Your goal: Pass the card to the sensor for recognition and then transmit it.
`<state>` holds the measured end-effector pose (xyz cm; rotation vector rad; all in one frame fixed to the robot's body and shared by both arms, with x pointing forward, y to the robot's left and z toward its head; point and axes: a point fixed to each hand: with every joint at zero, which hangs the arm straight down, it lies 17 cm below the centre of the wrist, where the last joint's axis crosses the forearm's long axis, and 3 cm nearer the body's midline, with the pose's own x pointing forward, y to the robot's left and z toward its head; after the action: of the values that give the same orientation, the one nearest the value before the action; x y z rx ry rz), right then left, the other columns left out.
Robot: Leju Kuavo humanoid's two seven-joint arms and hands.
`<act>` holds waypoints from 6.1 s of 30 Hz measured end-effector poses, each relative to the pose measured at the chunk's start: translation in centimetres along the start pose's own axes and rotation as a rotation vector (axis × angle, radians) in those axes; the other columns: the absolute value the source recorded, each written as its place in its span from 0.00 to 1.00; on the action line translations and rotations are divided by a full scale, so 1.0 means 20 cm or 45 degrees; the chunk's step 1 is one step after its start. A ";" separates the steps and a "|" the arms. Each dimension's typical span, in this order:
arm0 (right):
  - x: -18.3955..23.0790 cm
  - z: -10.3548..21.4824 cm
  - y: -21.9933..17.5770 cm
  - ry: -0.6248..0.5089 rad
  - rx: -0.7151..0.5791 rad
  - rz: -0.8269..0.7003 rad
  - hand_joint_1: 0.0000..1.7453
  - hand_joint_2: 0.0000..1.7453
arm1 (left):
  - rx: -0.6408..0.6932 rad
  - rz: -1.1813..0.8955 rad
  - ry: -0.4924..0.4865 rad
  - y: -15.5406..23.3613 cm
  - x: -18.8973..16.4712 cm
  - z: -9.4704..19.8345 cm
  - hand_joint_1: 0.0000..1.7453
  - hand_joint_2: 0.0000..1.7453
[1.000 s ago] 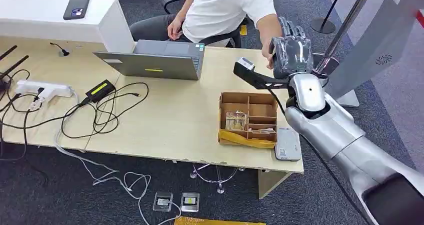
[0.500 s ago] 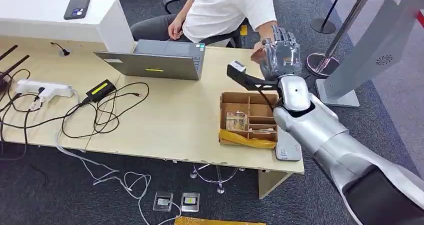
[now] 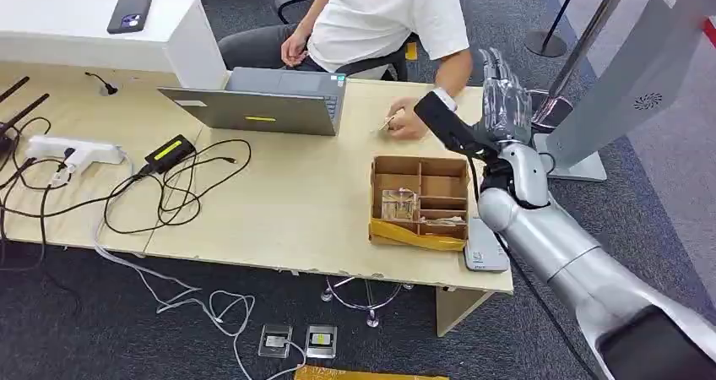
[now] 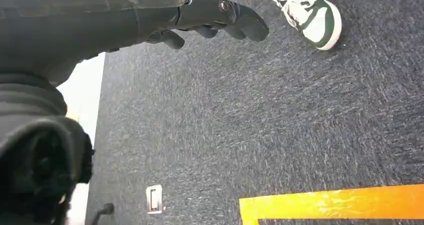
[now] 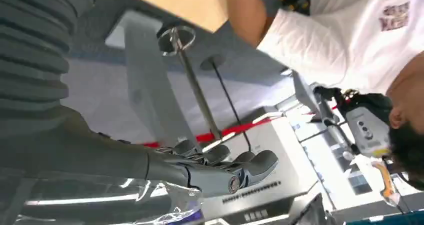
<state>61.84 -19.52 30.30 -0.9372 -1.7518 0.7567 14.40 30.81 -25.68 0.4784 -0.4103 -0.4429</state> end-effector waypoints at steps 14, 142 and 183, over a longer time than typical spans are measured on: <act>-0.05 0.64 0.15 -0.160 0.142 -0.270 0.00 1.00 | 0.005 0.045 0.017 -0.01 -0.01 0.01 0.00 0.00; 0.01 0.14 -0.23 -0.110 -0.137 0.523 1.00 1.00 | -0.028 -0.061 -0.074 -0.08 0.09 0.04 0.00 0.00; -0.17 -0.11 -0.05 -0.044 0.027 1.039 0.00 1.00 | -0.054 -0.188 -0.062 -0.04 0.04 0.01 0.00 0.00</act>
<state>64.43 -22.74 30.27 -1.6573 -1.3519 1.2967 14.72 29.78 -25.74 0.4590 -0.4132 -0.6058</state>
